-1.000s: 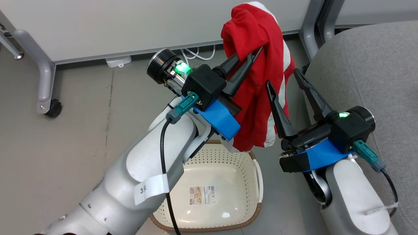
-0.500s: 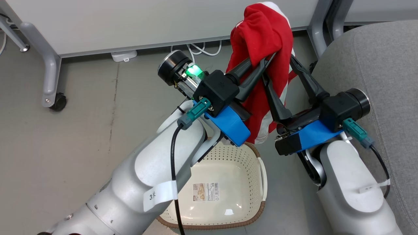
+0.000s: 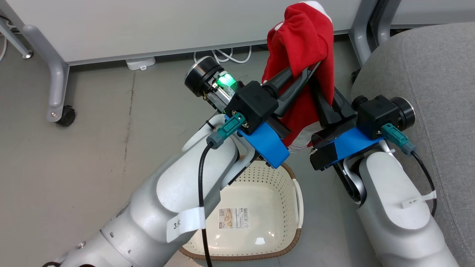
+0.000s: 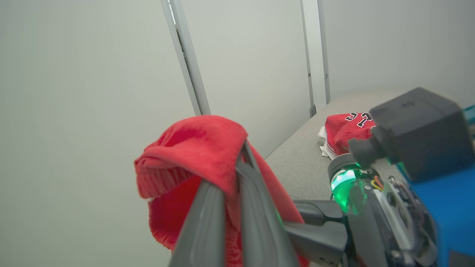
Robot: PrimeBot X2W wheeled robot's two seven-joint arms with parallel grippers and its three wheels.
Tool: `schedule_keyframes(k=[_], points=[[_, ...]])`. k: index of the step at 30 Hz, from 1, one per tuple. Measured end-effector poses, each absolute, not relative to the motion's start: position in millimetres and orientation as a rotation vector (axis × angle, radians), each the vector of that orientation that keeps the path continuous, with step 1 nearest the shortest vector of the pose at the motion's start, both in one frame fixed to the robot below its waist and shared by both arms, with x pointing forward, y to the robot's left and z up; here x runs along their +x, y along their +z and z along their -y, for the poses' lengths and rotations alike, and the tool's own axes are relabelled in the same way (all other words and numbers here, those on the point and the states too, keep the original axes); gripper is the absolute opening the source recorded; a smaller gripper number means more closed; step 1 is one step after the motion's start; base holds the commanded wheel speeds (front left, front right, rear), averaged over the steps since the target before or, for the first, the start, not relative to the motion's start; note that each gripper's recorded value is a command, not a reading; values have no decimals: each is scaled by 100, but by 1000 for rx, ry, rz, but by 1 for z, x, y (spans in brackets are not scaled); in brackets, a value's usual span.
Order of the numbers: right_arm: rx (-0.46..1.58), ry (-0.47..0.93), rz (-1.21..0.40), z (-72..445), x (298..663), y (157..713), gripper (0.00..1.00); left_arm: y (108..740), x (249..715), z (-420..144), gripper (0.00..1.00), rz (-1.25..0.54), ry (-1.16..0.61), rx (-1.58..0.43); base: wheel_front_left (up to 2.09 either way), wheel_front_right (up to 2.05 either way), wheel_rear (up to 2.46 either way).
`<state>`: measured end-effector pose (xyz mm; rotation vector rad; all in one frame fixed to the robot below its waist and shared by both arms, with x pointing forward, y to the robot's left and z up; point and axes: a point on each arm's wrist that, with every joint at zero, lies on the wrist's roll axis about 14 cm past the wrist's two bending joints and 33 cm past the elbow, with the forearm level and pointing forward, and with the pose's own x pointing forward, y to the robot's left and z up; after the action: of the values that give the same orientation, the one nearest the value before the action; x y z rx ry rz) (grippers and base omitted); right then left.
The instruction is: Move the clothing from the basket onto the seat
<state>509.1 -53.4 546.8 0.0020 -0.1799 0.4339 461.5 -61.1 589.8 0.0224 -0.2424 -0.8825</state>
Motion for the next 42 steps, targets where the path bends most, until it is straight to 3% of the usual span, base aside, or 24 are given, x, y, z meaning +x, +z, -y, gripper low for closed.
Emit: schedule_keyframes(k=[19,20,21,42], points=[[15,404,179,63,511,547,0,588,462,65,0,237,-892,19,0,0,0],[15,404,179,64,511,547,0,588,463,64,57,237,-886,15,0,0,0],[16,403,180,64,511,547,0,588,465,62,100,234,-880,8,0,0,0],[32,340,187,87,519,546,0,558,473,65,100,165,-882,4,0,0,0]])
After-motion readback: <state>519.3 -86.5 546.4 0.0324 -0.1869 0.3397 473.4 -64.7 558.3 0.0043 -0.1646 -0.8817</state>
